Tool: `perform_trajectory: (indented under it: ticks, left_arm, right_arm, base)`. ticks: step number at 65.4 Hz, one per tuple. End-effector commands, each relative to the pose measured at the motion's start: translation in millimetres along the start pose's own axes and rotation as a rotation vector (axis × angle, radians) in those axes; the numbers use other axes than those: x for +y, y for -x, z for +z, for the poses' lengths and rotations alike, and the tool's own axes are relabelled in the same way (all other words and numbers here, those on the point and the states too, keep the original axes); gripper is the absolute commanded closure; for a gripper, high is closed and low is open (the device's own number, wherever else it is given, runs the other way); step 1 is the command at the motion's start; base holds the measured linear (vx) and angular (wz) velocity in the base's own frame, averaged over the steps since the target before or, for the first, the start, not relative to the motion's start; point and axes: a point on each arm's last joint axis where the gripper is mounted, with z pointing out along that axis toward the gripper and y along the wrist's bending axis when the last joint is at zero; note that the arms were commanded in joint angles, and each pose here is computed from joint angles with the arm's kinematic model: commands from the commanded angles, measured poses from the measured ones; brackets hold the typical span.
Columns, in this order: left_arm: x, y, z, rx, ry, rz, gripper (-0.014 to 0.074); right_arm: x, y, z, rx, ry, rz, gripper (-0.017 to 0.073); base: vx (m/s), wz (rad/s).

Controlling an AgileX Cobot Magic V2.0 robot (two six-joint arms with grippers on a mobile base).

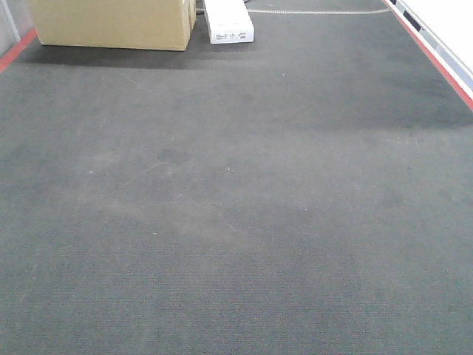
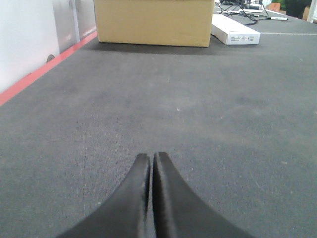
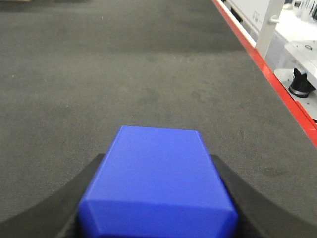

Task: Pour parts from conveyor to right shelf
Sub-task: 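Retract the right arm holding the blue block toward the body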

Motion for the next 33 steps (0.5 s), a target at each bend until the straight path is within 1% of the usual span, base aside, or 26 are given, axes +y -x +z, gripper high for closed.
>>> perform_trajectory:
  ticks: [1,8,11,15,22,25,30,33]
  left_arm:
    - [-0.9,12.9,-2.7,-0.096,-0.013,-0.016,0.06]
    - [-0.9,12.5,-2.7,-0.092,-0.013,-0.016,0.06]
    - [-0.9,12.5,-2.7,-0.091,-0.012,-0.016,0.06]
    - [-0.9,12.5,-2.7,-0.091,-0.012,-0.016,0.06]
    - [-0.9,12.5,-2.7,-0.091,-0.012,-0.016,0.06]
    - [-0.9,12.5,-2.7,-0.091,-0.012,-0.016,0.06]
    - [-0.9,12.5,-2.7,-0.091,-0.012,-0.016,0.06]
    - [-0.9,12.5,-2.7,-0.091,-0.012,-0.016,0.06]
  right_arm:
    - [-1.6,12.0,-6.6,-0.108,-0.027,-0.004,0.0564]
    - [0.5,12.0,-2.6,-0.108,-0.002,-0.006,0.0562]
    - [2.0,13.6,-1.7,-0.115,0.016,-0.022,0.0562]
    - [4.8,17.4,0.7,-0.13,0.048,-0.056,0.0561]
    - [9.0,26.7,8.3,-0.156,0.102,-0.088,0.0561]
    - [9.4,30.6,12.0,-0.166,0.11,-0.109,0.0561]
    - [8.3,38.6,21.3,-0.176,0.106,-0.118,0.0561]
    - [7.1,42.2,25.8,-0.18,0.099,-0.113,0.0561]
  base:
    - [0.0,0.0]
    - [0.0,0.0]
    - [0.0,0.0]
    - [0.0,0.0]
    - [0.0,0.0]
    - [0.0,0.0]
    - [0.0,0.0]
    - [0.0,0.0]
